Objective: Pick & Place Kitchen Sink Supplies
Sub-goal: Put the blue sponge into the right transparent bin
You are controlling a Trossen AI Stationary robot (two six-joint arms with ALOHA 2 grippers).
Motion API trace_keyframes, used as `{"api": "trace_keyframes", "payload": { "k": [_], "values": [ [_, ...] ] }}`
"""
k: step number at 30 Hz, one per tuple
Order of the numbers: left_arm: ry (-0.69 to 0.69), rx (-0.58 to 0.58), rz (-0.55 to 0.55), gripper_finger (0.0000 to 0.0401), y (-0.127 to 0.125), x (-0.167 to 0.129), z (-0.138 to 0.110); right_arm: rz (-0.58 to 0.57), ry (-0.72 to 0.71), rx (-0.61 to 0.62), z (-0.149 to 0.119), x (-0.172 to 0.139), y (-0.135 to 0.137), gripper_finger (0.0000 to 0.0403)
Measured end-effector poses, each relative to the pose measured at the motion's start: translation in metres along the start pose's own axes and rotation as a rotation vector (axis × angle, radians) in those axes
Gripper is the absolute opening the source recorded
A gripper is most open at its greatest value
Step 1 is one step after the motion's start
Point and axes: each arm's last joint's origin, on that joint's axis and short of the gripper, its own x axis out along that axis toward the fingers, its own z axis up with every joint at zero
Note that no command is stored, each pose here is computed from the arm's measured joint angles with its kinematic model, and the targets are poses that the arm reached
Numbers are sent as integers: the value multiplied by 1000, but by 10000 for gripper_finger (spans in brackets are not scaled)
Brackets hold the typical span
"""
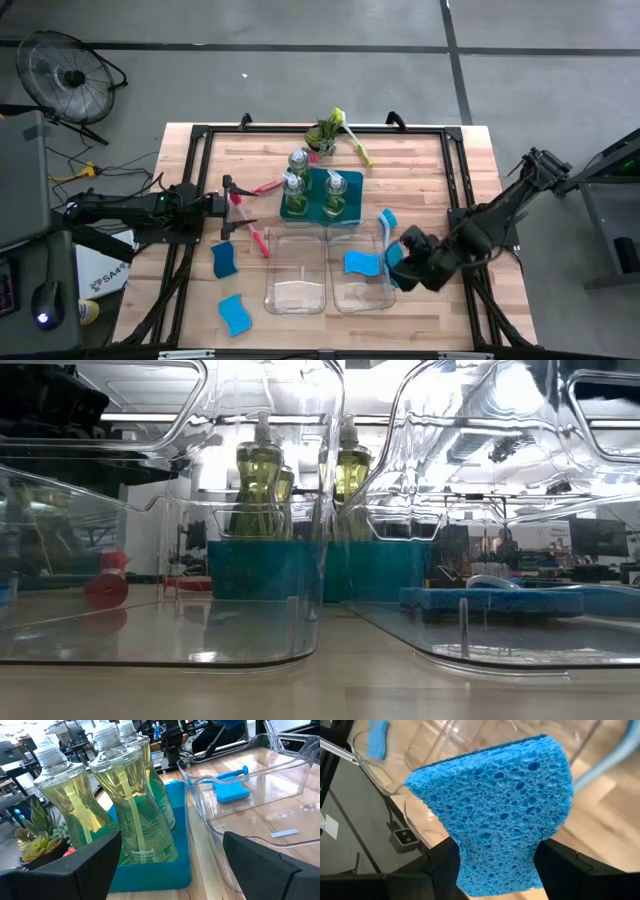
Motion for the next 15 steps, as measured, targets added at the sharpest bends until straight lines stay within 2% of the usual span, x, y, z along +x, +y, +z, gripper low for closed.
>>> {"api": "trace_keyframes", "payload": {
  "k": [15],
  "values": [
    [0,0,0,344,0,0,0,136,46,-200,69,13,4,224]
  ]
}}
